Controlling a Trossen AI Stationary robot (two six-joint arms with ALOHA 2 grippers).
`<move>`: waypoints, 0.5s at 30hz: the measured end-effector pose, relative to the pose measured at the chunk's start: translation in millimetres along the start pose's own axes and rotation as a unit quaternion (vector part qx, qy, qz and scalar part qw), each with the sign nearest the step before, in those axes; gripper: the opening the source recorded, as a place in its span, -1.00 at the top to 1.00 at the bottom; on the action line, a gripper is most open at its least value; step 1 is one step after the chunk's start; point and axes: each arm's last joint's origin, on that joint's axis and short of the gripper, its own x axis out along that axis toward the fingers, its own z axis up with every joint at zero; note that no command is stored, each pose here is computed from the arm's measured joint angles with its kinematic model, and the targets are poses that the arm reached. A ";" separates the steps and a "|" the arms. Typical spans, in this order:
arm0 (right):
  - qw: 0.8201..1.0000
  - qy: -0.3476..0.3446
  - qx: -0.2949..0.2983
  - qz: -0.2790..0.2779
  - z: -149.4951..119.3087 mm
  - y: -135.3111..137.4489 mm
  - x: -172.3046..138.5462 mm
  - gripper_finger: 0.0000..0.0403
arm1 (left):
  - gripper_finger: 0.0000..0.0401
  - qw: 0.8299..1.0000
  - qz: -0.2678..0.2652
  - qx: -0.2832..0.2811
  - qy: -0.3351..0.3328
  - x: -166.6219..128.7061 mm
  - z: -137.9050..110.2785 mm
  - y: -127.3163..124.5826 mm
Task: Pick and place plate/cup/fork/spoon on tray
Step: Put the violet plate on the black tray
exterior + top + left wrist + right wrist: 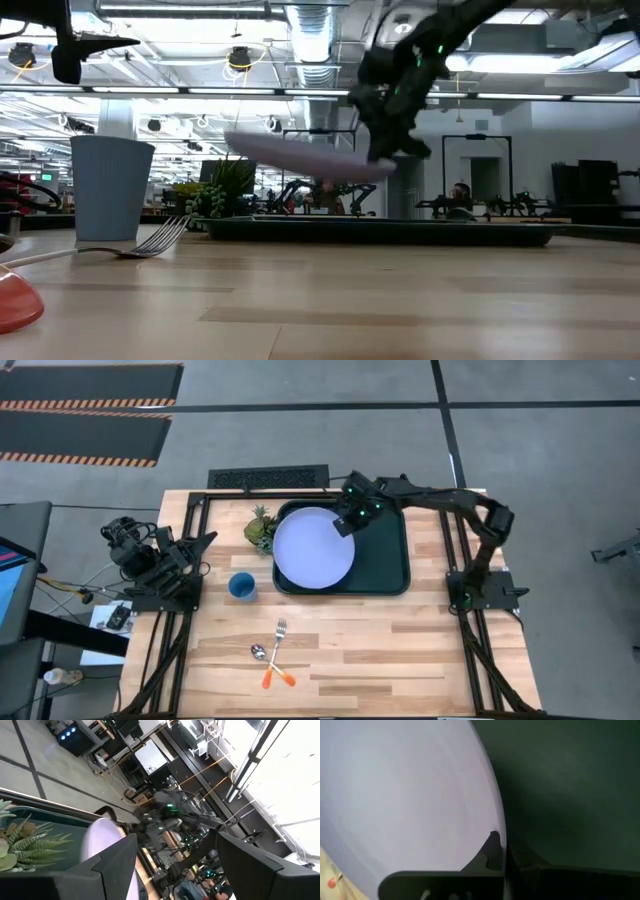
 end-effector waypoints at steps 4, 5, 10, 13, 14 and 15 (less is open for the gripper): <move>0.999 0.032 0.015 0.007 0.4 -8.8 17.4 0.99 | -0.29 1.000 0.000 -0.001 0.000 0.0 0.0 0.0; 0.999 0.042 0.017 0.010 -0.3 -9.8 22.2 0.99 | -0.29 1.000 0.000 -0.001 0.000 0.0 0.1 0.0; 0.997 0.075 0.029 0.002 -4.0 -14.9 45.7 0.99 | -0.29 1.000 0.005 -0.001 -0.003 0.0 0.3 0.3; 0.996 0.085 0.033 -0.005 -3.9 -18.5 54.5 0.99 | -0.29 1.000 0.006 -0.001 -0.004 0.0 0.2 0.3; 0.996 0.083 0.032 -0.004 -2.6 -18.2 55.6 0.99 | -0.29 1.000 0.006 -0.002 -0.004 0.0 0.3 0.4; 0.996 0.082 0.033 -0.005 -2.0 -18.0 56.2 0.99 | -0.29 1.000 0.006 -0.001 -0.004 0.0 0.2 0.3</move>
